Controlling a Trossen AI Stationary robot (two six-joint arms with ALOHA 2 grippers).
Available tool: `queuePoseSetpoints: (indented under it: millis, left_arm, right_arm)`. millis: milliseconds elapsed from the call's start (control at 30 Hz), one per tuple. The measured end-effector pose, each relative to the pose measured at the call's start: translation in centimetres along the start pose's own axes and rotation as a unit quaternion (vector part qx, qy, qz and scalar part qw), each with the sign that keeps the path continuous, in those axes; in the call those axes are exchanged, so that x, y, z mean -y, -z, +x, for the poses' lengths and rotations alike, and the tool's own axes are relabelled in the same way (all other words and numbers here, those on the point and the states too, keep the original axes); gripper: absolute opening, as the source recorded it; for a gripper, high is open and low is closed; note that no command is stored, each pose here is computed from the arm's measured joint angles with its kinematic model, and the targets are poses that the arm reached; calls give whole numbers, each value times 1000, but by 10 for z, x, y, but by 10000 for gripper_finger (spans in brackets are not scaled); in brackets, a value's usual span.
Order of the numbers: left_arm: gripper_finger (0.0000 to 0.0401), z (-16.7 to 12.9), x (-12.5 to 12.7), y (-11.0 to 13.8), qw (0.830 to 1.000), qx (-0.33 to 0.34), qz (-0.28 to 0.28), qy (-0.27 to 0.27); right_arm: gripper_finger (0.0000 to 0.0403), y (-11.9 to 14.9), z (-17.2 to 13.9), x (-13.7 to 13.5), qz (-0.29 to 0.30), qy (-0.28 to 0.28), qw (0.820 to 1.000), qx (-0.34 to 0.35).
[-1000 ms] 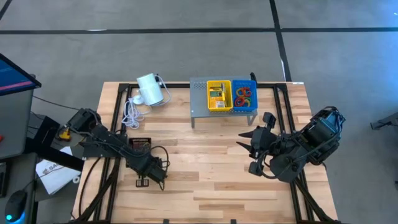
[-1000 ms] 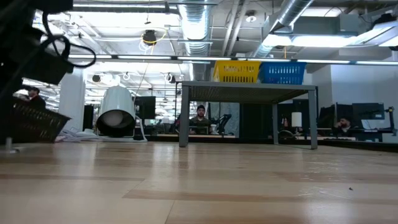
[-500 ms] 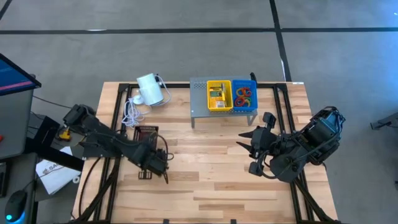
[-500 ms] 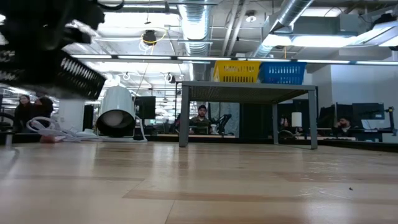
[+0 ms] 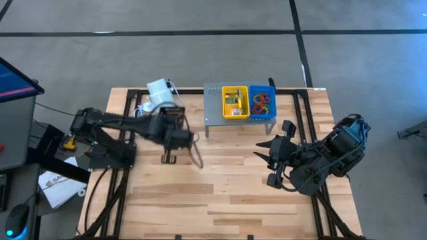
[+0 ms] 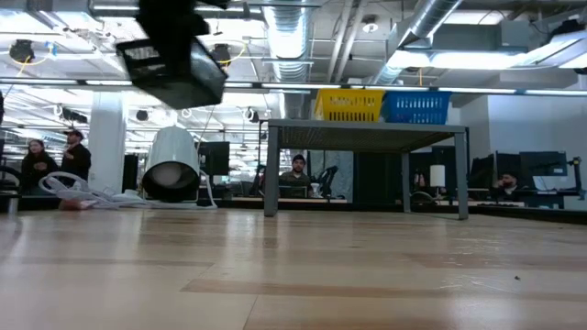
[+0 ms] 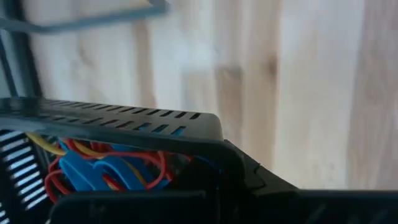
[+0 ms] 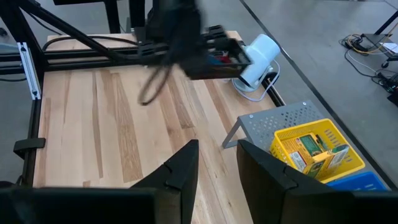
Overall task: Pick & Place Office Desk Supplies
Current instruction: Put the black bin on the shelf
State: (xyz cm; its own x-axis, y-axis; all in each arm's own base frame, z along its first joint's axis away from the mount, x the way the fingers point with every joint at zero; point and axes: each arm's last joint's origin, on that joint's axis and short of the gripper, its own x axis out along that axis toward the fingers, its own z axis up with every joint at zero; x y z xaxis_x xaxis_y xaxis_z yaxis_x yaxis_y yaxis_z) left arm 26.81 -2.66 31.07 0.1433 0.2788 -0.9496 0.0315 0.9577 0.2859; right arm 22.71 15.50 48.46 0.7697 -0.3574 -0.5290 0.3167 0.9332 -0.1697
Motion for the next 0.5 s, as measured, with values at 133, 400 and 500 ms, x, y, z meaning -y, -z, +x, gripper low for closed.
queuePoseSetpoints:
  millis: [133,400,500]
  left_arm:
    - [0,-2,-33,-14,999,21,-25,-8]
    - [1,12,-69,-50,1000,13,-15,-18]
    - [1,17,-77,-65,1000,16,-6,-17]
  right_arm:
    - [107,0,0,0,0,0,1000,0]
    - [107,0,0,0,-1,0,1000,0]
    - [107,0,0,0,-1,0,1000,0]
